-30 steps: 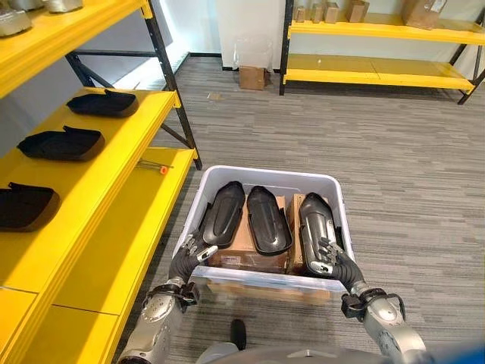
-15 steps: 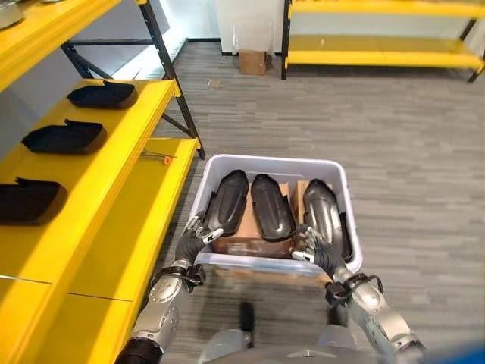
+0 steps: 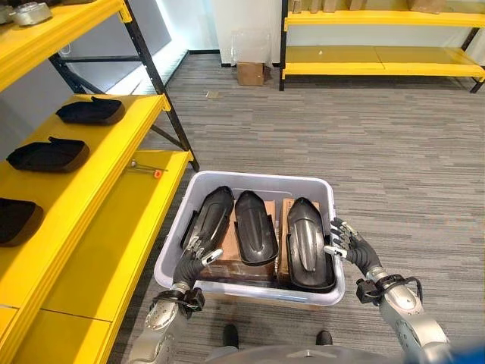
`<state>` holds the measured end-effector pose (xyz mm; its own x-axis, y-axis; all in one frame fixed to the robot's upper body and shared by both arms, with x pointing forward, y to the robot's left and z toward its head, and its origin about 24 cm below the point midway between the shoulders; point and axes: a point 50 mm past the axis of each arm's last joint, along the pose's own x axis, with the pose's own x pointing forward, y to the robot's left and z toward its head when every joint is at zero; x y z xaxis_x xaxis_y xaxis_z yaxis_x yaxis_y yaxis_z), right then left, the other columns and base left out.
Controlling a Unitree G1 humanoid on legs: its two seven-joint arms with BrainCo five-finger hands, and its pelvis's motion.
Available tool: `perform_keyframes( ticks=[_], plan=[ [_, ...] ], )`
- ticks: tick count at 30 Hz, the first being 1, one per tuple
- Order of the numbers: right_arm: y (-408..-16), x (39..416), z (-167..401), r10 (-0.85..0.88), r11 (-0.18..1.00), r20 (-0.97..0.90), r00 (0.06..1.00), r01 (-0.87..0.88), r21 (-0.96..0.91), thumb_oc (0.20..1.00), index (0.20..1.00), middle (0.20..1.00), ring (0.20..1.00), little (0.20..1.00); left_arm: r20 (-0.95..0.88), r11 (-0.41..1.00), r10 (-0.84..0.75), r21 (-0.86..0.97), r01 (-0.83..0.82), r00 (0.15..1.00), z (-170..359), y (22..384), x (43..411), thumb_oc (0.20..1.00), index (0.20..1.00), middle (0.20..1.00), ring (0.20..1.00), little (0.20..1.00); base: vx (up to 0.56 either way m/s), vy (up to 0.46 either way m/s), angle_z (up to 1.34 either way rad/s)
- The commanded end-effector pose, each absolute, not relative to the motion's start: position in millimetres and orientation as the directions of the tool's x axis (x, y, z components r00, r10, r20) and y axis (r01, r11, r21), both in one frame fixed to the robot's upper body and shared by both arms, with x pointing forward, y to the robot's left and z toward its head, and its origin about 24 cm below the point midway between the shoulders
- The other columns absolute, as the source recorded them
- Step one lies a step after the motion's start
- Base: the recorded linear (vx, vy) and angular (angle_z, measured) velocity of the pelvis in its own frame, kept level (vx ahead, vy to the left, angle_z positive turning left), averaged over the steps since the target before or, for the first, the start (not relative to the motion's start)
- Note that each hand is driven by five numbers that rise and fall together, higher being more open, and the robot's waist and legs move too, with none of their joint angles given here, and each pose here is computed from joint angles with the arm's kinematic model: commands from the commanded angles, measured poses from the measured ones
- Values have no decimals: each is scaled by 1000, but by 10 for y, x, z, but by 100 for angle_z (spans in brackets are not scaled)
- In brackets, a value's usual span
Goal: Move parts from the plastic box to the shelf.
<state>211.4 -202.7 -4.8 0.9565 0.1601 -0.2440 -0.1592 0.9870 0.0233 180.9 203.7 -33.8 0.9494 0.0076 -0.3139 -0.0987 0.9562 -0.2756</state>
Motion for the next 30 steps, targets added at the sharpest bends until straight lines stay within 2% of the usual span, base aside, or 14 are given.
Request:
perform_keyframes(
  ticks=[1, 2, 6, 12, 16, 30],
  plan=[
    [-1903, 2471, 467, 187, 982, 41, 982, -185, -33, 1000, 1000, 1000, 1000, 1000, -36, 957, 6, -290, -17, 999, 192, 2141, 2147, 1000, 1000, 1000, 1000, 1000, -68, 13, -13],
    [-1902, 2473, 468, 187, 982, 42, 981, -186, -33, 1000, 1000, 1000, 1000, 1000, -36, 957, 7, -290, -17, 999, 194, 2142, 2149, 1000, 1000, 1000, 1000, 1000, -119, 14, -12],
    [-1722, 2790, 759, 181, 983, 164, 970, -176, -48, 1000, 1000, 1000, 1000, 1000, 189, 944, -33, -316, 93, 981, 681, 1993, 2385, 1000, 1000, 1000, 1000, 1000, -165, 15, -7],
    [-1551, 3093, 1005, 120, 993, 246, 962, -113, -43, 1000, 1000, 1000, 1000, 1000, 341, 908, -96, -355, 222, 935, 1043, 1738, 2512, 1000, 1000, 1000, 1000, 1000, -127, 12, -14],
    [-1479, 3282, 1023, 50, 999, 223, 974, -52, 2, 1000, 1000, 1000, 1000, 1000, 353, 885, -158, -363, 290, 922, 1106, 1551, 2565, 1000, 1000, 1000, 1000, 1000, -96, 31, -3],
    [-1640, 3505, 1190, -86, 993, 250, 964, 104, -57, 1000, 1000, 1000, 1000, 1000, 423, 849, -186, -385, 361, 887, 1298, 1405, 2570, 1000, 1000, 1000, 1000, 1000, -43, 14, 0]
  ],
)
